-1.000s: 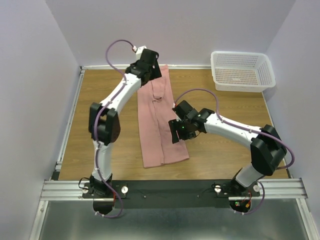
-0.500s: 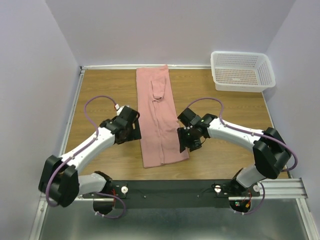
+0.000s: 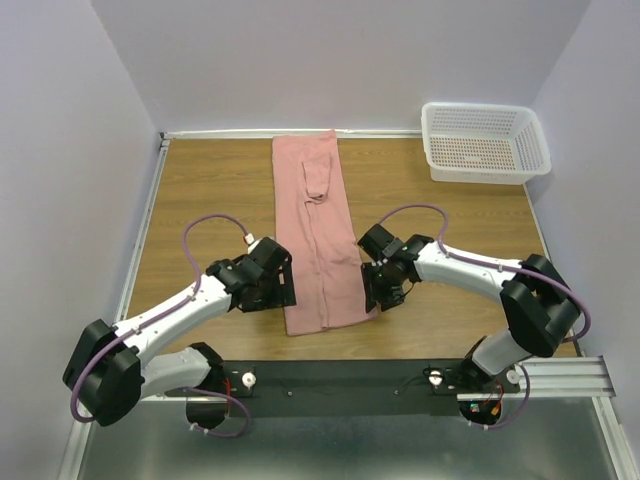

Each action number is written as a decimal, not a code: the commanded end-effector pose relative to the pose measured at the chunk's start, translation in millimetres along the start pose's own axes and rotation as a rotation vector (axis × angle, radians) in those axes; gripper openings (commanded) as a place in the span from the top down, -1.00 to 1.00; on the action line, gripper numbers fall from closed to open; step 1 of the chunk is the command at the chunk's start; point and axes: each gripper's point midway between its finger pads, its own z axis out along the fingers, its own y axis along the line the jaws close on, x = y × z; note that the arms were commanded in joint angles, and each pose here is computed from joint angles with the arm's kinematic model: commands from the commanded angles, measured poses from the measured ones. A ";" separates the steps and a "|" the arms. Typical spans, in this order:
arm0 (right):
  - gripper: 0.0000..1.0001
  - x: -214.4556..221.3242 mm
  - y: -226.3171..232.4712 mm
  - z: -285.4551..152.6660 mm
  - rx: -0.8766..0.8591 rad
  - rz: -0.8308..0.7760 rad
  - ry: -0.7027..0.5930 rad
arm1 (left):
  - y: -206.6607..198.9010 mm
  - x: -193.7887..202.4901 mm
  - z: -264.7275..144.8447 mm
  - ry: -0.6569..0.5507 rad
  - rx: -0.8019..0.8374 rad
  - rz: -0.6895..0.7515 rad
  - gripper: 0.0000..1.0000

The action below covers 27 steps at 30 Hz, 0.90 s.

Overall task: Fold and stack the t-shirts
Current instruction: Fold the tshirt

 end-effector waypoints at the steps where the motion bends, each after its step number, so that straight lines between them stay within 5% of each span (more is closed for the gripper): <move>1: 0.00 -2.3 3.4 9.1 -0.035 0.014 -0.017 | -11.8 17.3 1.2 0.053 0.014 -0.066 -0.70; 11: 0.28 4.7 -17.3 30.9 0.037 -0.004 -0.017 | -21.0 36.6 14.3 0.094 -0.016 -0.059 -0.58; 15: 0.80 6.9 -19.3 30.1 0.034 -0.012 -0.016 | -22.1 42.6 21.1 0.113 -0.033 -0.039 -0.52; 18: 0.98 9.6 -18.4 30.3 0.026 -0.020 -0.006 | -22.1 45.9 25.8 0.126 -0.057 -0.016 -0.44; 27: 0.99 5.2 -10.6 27.2 -0.001 -0.028 -0.006 | -23.9 52.8 28.1 0.158 -0.077 -0.013 -0.09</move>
